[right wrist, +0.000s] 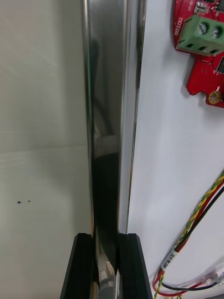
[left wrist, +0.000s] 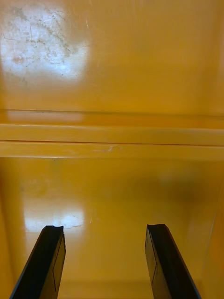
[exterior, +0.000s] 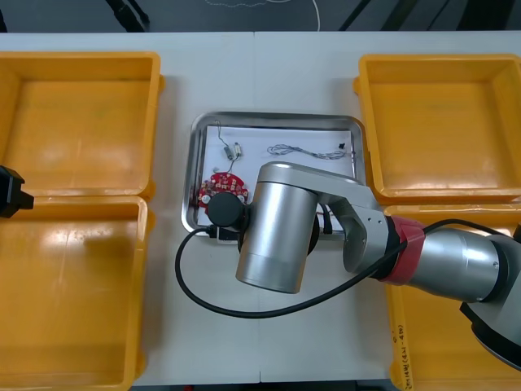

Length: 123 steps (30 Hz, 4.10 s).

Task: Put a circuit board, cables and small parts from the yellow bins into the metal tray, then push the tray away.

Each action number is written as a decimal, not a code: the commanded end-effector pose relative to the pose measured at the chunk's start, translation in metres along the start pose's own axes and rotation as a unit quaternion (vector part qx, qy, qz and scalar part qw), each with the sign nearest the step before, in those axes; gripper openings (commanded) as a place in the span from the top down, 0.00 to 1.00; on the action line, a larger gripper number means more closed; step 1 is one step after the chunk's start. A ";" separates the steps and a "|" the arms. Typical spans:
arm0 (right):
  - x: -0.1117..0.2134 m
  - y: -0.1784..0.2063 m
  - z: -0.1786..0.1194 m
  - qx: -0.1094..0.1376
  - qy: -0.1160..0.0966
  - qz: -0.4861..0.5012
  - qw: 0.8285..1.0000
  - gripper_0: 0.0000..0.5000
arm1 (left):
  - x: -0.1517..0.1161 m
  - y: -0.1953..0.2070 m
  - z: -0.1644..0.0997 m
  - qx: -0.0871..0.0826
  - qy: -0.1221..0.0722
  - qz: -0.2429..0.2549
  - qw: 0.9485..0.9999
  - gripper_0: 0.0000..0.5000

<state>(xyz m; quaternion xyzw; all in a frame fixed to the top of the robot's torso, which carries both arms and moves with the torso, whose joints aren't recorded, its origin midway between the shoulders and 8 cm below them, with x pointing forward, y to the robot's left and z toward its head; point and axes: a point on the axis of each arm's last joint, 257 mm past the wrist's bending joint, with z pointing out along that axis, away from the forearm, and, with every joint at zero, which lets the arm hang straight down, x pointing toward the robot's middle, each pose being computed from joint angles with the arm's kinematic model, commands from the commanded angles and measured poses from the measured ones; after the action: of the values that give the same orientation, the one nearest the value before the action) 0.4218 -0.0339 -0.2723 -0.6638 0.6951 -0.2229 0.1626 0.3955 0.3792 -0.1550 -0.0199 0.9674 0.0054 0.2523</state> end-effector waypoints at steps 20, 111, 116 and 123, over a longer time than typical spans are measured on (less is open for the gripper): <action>-0.055 -0.070 -0.009 0.039 -0.059 0.008 0.997 1.00 | -0.004 0.017 -0.016 -0.025 -0.012 0.058 0.998 0.00; -0.021 -0.128 -0.080 0.031 -0.092 0.016 0.995 0.00 | -0.004 0.017 -0.016 -0.025 -0.012 0.058 0.998 0.00; 0.010 -0.123 -0.086 0.024 -0.081 0.073 0.994 0.00 | -0.004 0.017 -0.016 -0.025 -0.012 0.058 0.998 0.00; 0.062 -0.114 -0.096 0.006 -0.061 0.166 0.984 0.00 | -0.004 0.017 -0.016 -0.025 -0.012 0.058 0.998 0.00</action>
<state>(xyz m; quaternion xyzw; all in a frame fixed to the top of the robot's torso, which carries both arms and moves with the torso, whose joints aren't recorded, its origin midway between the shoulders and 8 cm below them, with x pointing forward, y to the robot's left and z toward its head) 0.4649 -0.0609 -0.1427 -0.5990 0.7483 -0.1689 0.2295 0.3954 0.3793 -0.1549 -0.0196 0.9674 0.0056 0.2523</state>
